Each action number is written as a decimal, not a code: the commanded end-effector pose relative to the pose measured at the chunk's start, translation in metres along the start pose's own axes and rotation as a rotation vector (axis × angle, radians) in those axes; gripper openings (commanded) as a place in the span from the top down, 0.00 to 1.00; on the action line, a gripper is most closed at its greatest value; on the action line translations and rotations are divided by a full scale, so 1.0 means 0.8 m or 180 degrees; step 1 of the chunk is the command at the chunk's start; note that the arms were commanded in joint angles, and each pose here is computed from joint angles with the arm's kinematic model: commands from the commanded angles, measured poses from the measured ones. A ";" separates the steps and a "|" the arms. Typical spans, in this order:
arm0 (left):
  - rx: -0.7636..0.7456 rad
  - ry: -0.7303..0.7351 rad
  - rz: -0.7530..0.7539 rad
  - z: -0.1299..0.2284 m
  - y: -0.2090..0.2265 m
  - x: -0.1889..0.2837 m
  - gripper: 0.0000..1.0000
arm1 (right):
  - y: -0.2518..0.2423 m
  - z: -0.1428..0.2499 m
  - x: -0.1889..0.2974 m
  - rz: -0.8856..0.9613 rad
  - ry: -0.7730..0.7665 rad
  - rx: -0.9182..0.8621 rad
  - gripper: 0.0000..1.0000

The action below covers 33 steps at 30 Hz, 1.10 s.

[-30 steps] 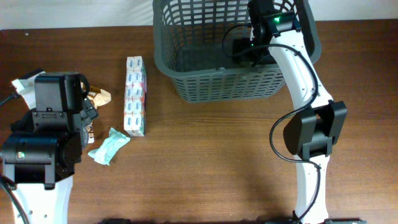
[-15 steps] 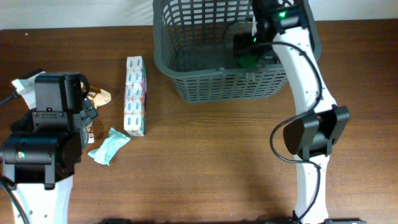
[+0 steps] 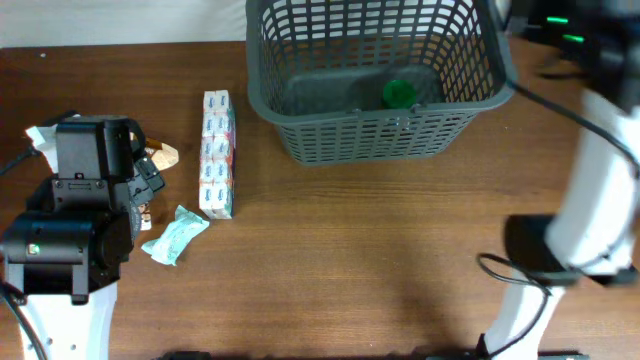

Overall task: Pack container
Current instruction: 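Open the right gripper and withdraw it to the right side, then grasp the white tissue box with the left gripper and lift it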

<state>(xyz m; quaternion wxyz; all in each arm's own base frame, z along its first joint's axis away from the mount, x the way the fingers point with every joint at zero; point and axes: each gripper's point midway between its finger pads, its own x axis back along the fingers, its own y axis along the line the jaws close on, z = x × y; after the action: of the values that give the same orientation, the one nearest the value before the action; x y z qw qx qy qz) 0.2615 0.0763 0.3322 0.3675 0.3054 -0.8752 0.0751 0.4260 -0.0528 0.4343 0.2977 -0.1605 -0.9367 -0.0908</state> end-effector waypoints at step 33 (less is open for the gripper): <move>-0.1587 0.0941 0.1360 0.050 -0.185 -0.137 0.00 | -0.282 0.292 -0.163 0.1128 0.2652 -0.1289 0.01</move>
<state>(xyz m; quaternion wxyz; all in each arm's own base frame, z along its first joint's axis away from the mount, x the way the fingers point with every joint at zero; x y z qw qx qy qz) 0.3726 -0.0008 0.2237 0.5261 0.0272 -0.8499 -0.0109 0.3219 -0.2360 0.1503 0.6221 -0.3278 -0.6542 -0.2786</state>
